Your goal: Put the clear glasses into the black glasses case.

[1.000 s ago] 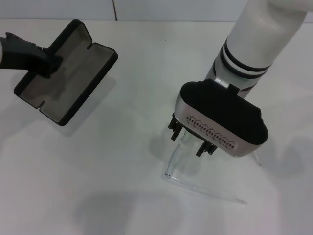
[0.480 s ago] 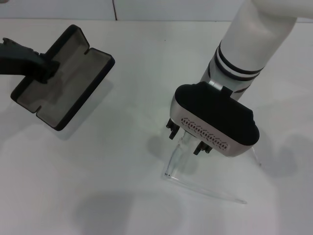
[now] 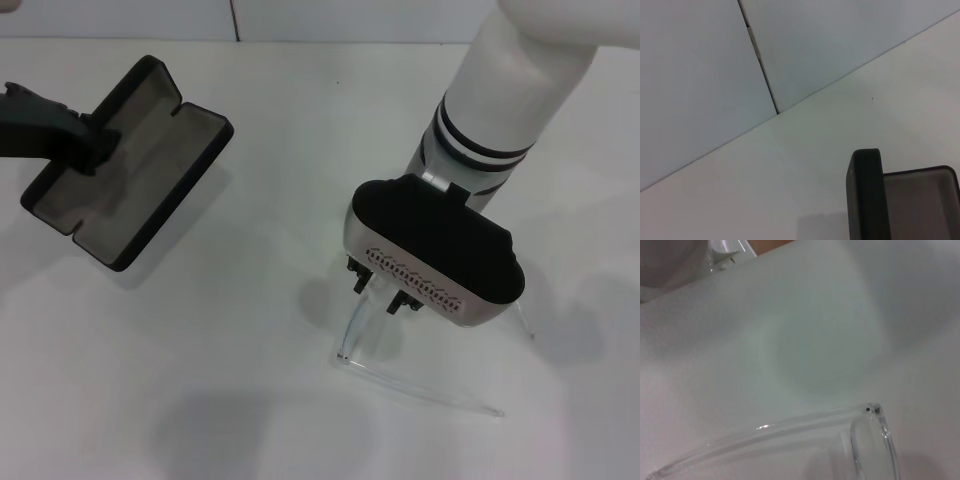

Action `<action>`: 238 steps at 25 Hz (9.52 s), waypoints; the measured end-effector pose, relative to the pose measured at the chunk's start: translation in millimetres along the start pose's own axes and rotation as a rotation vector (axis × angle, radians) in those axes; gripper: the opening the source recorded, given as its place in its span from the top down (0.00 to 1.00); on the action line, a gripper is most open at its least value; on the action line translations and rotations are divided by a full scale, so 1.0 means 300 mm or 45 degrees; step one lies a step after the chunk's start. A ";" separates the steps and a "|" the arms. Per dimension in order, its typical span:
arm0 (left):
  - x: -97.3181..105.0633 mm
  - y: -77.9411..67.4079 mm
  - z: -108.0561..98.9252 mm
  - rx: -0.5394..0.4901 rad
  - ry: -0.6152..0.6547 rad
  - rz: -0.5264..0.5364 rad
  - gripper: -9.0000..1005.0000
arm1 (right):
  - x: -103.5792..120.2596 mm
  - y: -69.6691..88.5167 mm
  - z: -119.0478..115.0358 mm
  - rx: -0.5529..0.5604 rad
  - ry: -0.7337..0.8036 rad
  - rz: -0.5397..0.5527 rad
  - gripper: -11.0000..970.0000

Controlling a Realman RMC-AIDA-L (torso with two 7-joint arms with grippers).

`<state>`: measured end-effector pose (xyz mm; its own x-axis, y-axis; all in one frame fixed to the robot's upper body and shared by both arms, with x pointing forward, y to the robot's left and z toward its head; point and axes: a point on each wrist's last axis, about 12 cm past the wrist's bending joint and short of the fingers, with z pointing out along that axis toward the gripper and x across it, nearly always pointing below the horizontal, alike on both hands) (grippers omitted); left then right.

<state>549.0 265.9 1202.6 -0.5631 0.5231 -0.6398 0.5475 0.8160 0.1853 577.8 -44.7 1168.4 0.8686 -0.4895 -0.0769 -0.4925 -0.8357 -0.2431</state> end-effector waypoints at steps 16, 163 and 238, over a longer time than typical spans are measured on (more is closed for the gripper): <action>0.009 -0.008 -0.004 0.001 0.005 0.008 0.79 | 0.001 0.002 0.016 -0.009 0.020 0.025 0.76; -0.136 -0.284 -0.144 1.102 -1.225 0.221 0.90 | 0.317 0.568 -0.237 1.004 -1.638 1.288 0.95; -0.132 -0.269 -0.076 1.130 -1.283 0.221 0.91 | 0.288 0.520 -0.259 1.000 -1.731 1.120 0.95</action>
<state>513.1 184.9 1230.0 0.0385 -0.1163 -0.9925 0.9918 0.1253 0.0238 571.9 -236.8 1198.9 0.0251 0.1854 -0.9823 -0.9994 0.0285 -0.0202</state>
